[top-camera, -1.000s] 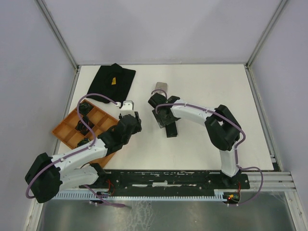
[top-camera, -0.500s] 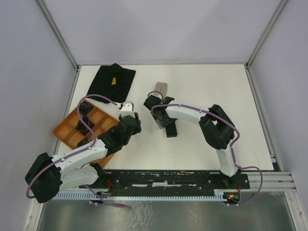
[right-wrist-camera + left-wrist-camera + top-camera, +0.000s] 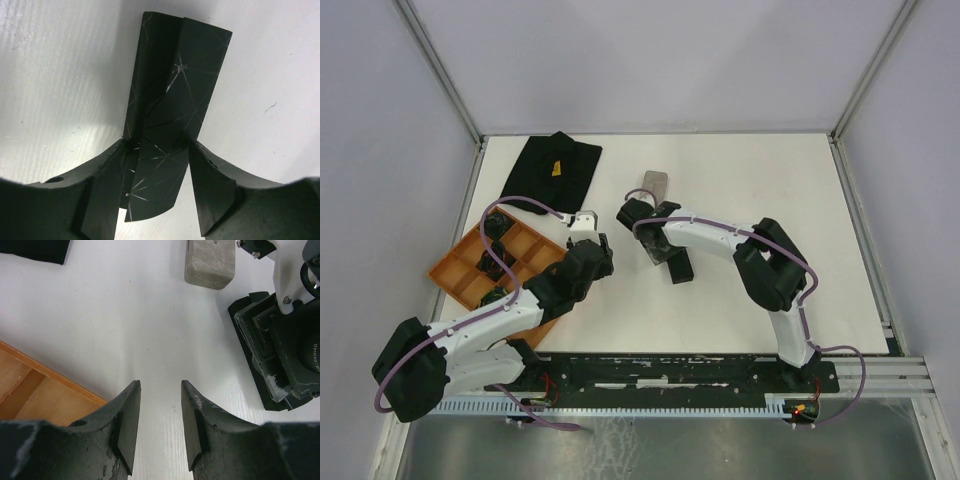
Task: Organize the sunglasses
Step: Move the sunglasses case at the center of the board.
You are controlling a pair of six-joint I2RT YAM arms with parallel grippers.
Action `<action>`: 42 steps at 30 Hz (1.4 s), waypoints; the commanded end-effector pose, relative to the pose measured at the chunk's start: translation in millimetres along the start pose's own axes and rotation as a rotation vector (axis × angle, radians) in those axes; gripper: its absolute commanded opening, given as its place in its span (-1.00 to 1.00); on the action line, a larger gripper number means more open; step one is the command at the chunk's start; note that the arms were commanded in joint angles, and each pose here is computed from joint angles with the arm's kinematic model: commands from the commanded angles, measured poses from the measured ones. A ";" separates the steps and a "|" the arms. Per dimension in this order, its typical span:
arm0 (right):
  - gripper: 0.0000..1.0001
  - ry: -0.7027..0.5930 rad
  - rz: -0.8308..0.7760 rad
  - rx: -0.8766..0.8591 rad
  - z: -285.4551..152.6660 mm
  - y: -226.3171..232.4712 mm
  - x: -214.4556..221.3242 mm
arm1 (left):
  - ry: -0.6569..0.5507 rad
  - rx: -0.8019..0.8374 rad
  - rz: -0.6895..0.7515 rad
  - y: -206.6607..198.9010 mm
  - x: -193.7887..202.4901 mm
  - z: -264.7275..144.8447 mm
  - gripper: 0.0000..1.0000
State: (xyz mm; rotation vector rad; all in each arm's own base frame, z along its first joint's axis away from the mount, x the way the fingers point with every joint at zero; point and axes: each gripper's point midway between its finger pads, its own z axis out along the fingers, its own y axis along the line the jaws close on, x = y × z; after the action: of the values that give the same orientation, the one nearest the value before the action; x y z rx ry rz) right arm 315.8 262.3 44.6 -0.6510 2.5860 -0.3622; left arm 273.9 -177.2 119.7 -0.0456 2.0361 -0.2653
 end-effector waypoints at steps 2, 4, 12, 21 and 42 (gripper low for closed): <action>0.33 -0.056 0.011 0.014 -9.1 -9.7 -7.8 | -0.041 0.026 -0.036 -7.9 -13.4 1.5 -0.09; 0.47 -0.089 0.023 -0.018 -16.2 -8.3 -13.0 | -0.044 0.026 -0.037 -7.7 -14.3 1.1 -0.09; 0.75 -0.147 0.027 -0.025 -30.9 -14.5 -27.0 | -0.047 0.038 -0.038 -10.9 -17.1 0.7 -0.09; 0.81 -0.055 0.001 -0.009 -2.9 -7.0 -17.9 | -0.050 0.032 -0.036 -8.5 -18.1 -0.8 -0.09; 0.30 0.014 0.002 -0.012 18.1 -8.1 -2.4 | -0.041 0.030 -0.034 -7.1 -13.4 0.5 -0.09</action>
State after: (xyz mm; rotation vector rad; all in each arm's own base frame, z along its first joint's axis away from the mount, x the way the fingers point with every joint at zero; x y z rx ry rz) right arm 324.2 254.9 29.0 -0.6630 2.6243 -0.3205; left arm 273.3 -179.9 119.5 -0.0371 2.0412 -0.2848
